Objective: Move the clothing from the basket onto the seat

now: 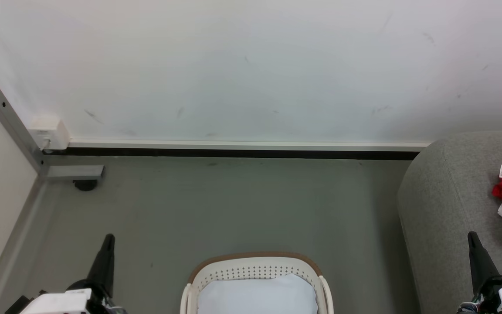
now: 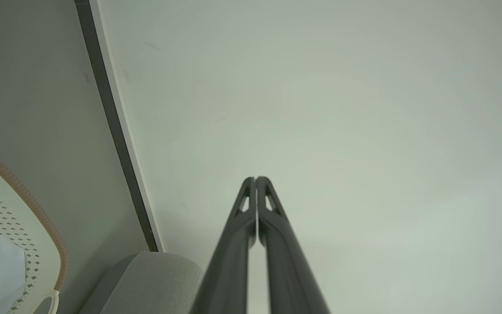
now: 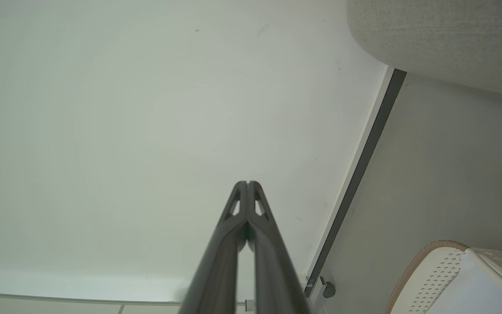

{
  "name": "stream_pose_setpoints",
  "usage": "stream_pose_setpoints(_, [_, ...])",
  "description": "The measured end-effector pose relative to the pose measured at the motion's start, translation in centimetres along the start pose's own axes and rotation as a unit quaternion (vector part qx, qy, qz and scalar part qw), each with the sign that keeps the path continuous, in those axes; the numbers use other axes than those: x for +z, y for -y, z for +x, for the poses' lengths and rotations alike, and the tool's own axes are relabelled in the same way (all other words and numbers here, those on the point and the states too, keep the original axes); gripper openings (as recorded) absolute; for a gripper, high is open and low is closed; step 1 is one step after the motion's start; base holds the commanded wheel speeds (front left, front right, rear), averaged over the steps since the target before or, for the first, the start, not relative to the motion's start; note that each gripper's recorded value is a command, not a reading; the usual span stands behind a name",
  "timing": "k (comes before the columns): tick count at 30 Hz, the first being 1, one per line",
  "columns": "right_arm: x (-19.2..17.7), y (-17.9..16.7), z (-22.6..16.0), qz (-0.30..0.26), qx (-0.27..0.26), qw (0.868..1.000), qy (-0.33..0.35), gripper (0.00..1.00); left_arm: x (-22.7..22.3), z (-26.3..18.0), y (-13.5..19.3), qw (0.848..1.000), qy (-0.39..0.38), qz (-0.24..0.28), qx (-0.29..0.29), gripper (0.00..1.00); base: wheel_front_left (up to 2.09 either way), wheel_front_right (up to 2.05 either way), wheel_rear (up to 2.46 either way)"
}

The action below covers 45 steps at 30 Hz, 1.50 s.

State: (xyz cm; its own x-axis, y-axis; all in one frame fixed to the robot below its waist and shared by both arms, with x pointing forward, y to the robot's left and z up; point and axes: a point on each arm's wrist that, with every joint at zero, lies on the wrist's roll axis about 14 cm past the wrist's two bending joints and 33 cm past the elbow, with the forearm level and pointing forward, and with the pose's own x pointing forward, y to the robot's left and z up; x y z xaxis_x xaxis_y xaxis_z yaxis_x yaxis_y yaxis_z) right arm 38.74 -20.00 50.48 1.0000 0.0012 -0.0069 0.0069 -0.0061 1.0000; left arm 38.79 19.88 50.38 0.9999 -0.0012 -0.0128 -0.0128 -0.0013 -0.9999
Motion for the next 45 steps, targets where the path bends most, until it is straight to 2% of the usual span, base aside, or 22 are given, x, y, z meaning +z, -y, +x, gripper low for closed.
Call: stream_pose_setpoints(45, [0.02, 0.01, 0.0, 0.0, 0.0, 1.0, 0.001, 0.0, 0.0, 0.0, 0.01, 1.0, 0.0, 0.0, 0.0, 0.0, 0.0, 0.0, 0.0])
